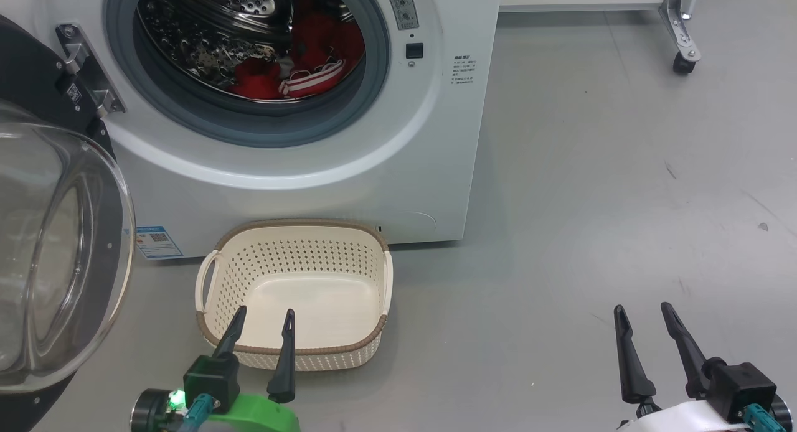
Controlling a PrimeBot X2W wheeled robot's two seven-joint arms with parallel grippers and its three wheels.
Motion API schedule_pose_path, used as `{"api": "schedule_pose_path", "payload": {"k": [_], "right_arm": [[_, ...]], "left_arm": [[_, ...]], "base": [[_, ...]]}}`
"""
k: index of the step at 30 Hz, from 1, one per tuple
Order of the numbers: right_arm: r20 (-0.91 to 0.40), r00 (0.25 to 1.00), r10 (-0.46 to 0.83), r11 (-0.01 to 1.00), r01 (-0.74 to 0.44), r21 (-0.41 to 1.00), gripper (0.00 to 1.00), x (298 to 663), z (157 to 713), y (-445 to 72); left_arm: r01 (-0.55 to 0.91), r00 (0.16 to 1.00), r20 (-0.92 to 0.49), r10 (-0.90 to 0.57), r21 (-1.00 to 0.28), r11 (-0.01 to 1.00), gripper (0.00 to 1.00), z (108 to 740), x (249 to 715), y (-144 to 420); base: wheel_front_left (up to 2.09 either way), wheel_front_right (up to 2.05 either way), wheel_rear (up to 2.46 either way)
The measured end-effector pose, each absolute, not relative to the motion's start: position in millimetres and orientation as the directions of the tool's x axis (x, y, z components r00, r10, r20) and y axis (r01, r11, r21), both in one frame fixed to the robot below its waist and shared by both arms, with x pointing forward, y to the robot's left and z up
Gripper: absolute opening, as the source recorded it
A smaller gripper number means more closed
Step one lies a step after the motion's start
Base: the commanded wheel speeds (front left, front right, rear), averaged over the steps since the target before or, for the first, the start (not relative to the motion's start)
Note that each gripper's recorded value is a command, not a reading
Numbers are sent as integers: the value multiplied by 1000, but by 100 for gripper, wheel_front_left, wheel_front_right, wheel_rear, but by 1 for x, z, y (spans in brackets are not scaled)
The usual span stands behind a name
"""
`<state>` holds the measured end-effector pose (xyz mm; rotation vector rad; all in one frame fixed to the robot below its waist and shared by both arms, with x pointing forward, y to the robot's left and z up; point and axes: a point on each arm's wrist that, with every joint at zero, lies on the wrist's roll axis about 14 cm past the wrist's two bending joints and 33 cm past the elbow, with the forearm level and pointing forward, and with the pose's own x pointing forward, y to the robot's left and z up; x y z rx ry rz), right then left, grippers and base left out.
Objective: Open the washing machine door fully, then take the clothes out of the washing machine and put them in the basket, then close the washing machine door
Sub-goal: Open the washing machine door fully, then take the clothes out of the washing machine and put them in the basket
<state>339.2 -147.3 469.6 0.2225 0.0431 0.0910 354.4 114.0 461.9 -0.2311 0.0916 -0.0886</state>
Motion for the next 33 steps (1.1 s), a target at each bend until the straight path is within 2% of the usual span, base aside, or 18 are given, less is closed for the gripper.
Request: {"api": "schedule_pose_path", "payload": {"k": [33], "right_arm": [[-33,996,83,969,-73,238,100,330,472,-142]], "left_arm": [[76,992,-78,-96,-223,972,100,463,350,113]], "base": [[5,-5,0]]}}
